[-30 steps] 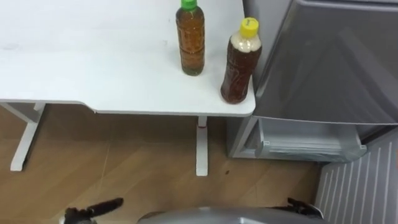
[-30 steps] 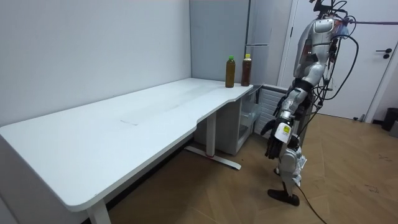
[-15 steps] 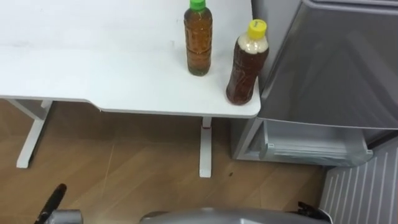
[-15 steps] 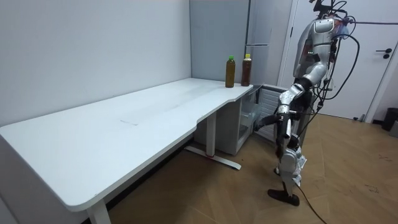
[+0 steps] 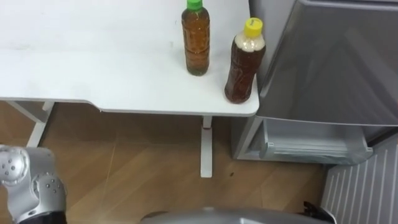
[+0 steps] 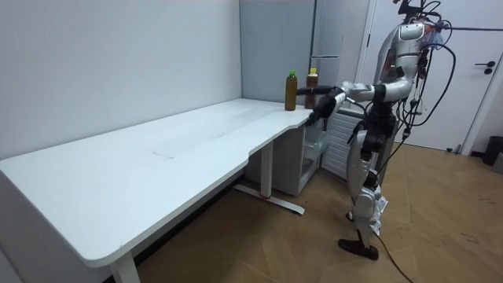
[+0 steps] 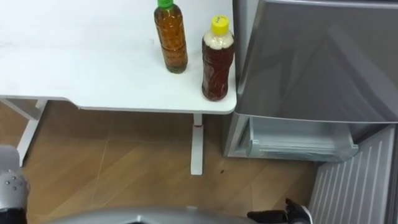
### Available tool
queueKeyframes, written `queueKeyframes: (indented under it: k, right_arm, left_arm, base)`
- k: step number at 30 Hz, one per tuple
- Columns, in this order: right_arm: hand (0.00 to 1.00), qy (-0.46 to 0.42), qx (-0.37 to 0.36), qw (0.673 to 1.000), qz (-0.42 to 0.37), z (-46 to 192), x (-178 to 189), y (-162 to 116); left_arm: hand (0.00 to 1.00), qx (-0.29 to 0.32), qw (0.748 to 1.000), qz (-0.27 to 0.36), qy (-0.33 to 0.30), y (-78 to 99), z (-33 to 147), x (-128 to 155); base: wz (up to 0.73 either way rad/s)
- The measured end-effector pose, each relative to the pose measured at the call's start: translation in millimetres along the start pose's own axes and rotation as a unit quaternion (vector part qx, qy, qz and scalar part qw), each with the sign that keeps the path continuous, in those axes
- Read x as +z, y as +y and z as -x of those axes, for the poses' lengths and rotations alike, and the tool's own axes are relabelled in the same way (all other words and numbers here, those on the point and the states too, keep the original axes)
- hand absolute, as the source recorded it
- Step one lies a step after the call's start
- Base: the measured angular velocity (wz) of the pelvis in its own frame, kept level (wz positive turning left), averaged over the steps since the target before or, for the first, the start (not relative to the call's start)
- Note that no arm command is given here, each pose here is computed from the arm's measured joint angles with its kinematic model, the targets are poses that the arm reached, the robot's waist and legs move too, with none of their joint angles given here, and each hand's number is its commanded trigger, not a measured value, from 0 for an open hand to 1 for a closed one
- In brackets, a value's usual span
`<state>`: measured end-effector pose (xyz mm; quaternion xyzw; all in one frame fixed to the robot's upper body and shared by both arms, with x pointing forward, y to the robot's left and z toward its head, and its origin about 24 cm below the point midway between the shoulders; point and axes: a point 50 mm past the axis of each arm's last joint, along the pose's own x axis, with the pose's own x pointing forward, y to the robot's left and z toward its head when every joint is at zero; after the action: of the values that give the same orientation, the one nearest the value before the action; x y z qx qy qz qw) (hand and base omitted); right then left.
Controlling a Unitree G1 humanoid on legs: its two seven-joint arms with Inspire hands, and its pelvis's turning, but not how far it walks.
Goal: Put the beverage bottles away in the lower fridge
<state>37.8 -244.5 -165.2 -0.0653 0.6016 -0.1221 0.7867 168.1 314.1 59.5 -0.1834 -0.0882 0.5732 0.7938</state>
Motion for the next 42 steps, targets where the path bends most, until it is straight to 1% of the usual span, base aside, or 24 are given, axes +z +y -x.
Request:
queueKeyframes:
  k: [2,3,5,6,8,9,11,12,15,16,17,18,20,21,23,26,30,32,38,42]
  right_arm:
    - [0.00,-0.003,0.005,1.000,-0.004,0,2,1]
    - [0.00,-0.004,0.007,1.000,-0.005,0,2,1]
    - [0.00,-0.005,0.016,1.000,-0.008,0,3,1]
    - [0.00,-0.005,0.018,1.000,-0.008,-1,4,1]
    - [0.00,-0.012,0.021,1.000,-0.010,-1,7,2]
    - [0.00,-0.012,0.021,1.000,-0.011,-1,7,2]
    - [0.00,-0.014,0.021,1.000,-0.007,-2,10,3]
    - [0.00,-0.014,0.021,1.000,-0.004,-2,10,3]
    - [0.00,-0.021,0.023,1.000,-0.001,-3,17,1]
    - [0.00,-0.023,0.024,0.999,-0.001,-3,18,1]
    - [0.00,-0.022,0.027,0.999,0.000,-3,18,0]
    - [0.00,-0.023,0.029,0.999,0.001,-3,19,-1]
    - [0.00,-0.024,0.036,0.999,0.003,-4,20,-2]
    - [0.00,-0.024,0.036,0.999,0.003,-4,21,-2]
    - [0.00,-0.024,0.037,0.999,0.002,-4,21,-2]
    - [0.00,-0.022,0.038,0.999,0.003,-4,20,-2]
    - [0.00,-0.022,0.046,0.999,0.005,-4,22,-4]
    - [0.00,-0.020,0.046,0.999,0.006,-4,22,-5]
    - [0.00,-0.019,0.044,0.999,0.009,-4,22,-7]
    - [0.00,-0.013,0.043,0.999,0.010,-4,21,-7]
  left_arm:
    - [0.00,-0.061,0.998,0.013,-0.013,-13.1,6.1,10]
    - [0.00,-0.078,0.997,0.012,-0.019,-16.7,8.0,12]
    - [0.00,-0.163,0.986,-0.003,-0.036,-34.6,20.7,16]
    - [0.00,-0.184,0.982,-0.007,-0.039,-38.6,24.1,17]
    - [0.00,-0.268,0.961,-0.031,-0.055,-54.0,36.3,19]
    - [0.00,-0.285,0.956,-0.035,-0.057,-56.6,38.5,18]
    - [0.00,-0.341,0.938,-0.041,-0.051,-66.7,46.6,17]
    - [0.00,-0.355,0.933,-0.041,-0.048,-70.5,49.2,16]
    - [0.00,-0.442,0.896,-0.029,-0.039,-89.5,67.2,19]
    - [0.00,-0.457,0.888,-0.025,-0.039,-93.0,71.0,20]
    - [0.00,-0.487,0.872,-0.017,-0.040,-99.3,78.0,22]
    - [0.00,-0.502,0.864,-0.014,-0.041,-102.2,81.2,23]
    - [0.00,-0.553,0.832,-0.005,-0.044,-112.3,90.3,25]
    - [0.00,-0.563,0.825,-0.005,-0.044,-113.8,91.9,25]
    - [0.00,-0.599,0.800,-0.007,-0.036,-118.5,98.4,24]
    - [0.00,-0.626,0.780,-0.016,-0.024,-120.7,101.7,21]
    - [0.00,-0.645,0.763,-0.032,-0.017,-122.7,104.1,19]
    - [0.00,-0.661,0.749,-0.046,-0.020,-124.5,105.6,19]
    - [0.00,-0.689,0.722,-0.057,-0.025,-129.2,109.2,21]
    - [0.00,-0.695,0.716,-0.058,-0.026,-129.5,110.1,21]
  base:
    - [0.08]
    - [0.00]
    - [0.00]
    - [0.00]
    - [0.00]
    - [0.00]
    - [0.00]
    - [0.06]
    - [0.07]
    - [-0.04]
    - [-0.04]
    - [-0.04]
    - [-0.04]
    - [-0.07]
    - [-0.09]
    - [-0.06]
    - [0.00]
    - [0.00]
    - [-0.01]
    - [0.00]
